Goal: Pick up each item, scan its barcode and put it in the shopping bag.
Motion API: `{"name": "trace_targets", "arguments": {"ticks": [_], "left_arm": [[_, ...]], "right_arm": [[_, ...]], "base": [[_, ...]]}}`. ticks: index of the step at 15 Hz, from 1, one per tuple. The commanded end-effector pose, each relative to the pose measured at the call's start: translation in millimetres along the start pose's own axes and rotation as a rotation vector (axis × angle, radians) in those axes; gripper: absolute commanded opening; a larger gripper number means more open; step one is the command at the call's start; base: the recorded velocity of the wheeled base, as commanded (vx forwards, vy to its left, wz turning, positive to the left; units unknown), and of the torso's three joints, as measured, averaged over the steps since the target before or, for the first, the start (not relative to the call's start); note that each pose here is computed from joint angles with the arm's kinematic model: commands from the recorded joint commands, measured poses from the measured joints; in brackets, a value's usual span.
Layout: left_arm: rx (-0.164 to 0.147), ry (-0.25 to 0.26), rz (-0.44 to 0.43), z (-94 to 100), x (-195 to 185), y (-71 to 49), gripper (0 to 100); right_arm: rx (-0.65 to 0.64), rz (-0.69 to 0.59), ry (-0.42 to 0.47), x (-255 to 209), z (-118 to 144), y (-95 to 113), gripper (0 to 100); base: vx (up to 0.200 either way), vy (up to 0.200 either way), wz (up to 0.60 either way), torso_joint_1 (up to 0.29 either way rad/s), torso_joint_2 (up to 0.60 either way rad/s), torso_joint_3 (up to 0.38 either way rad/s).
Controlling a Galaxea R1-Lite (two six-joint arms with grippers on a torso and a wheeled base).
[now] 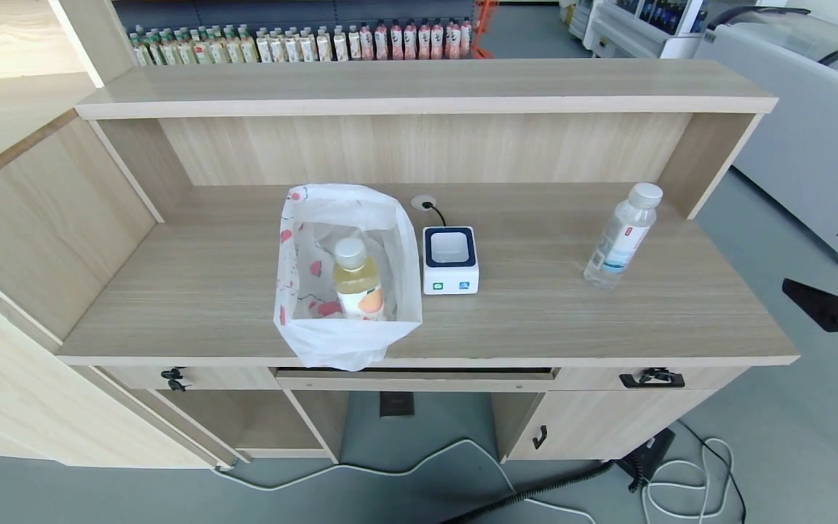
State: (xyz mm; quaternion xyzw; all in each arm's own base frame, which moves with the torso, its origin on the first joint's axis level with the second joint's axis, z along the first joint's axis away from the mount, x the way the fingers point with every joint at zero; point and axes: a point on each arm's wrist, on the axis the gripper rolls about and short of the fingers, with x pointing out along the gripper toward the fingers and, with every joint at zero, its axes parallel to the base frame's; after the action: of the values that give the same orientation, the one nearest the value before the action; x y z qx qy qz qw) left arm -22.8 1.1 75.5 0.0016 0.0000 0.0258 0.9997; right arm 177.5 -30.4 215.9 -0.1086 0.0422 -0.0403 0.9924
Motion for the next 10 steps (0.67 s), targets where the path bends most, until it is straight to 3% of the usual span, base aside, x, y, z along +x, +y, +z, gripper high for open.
{"name": "trace_targets", "arguments": {"ticks": [1, 6, 10], "left_arm": [[-0.002, -0.002, 0.000, 0.1, 0, 0.0, 100], [-0.005, -0.002, 0.000, 0.1, 0, 0.0, 100], [-0.005, -0.002, 0.000, 0.1, 0, 0.0, 100]], "right_arm": [[0.020, 0.064, 0.037, 24, -13, 2, 100], [0.057, 0.123, -0.056, 74, -30, 5, 100], [0.069, 0.149, -0.073, 102, -49, 15, 100]], "base": [[0.000, 0.000, 0.00, 0.000, 0.00, 0.000], [0.000, 0.000, 0.00, 0.000, 0.00, 0.000], [0.000, 0.000, 0.00, 0.000, 0.00, 0.000]]}}
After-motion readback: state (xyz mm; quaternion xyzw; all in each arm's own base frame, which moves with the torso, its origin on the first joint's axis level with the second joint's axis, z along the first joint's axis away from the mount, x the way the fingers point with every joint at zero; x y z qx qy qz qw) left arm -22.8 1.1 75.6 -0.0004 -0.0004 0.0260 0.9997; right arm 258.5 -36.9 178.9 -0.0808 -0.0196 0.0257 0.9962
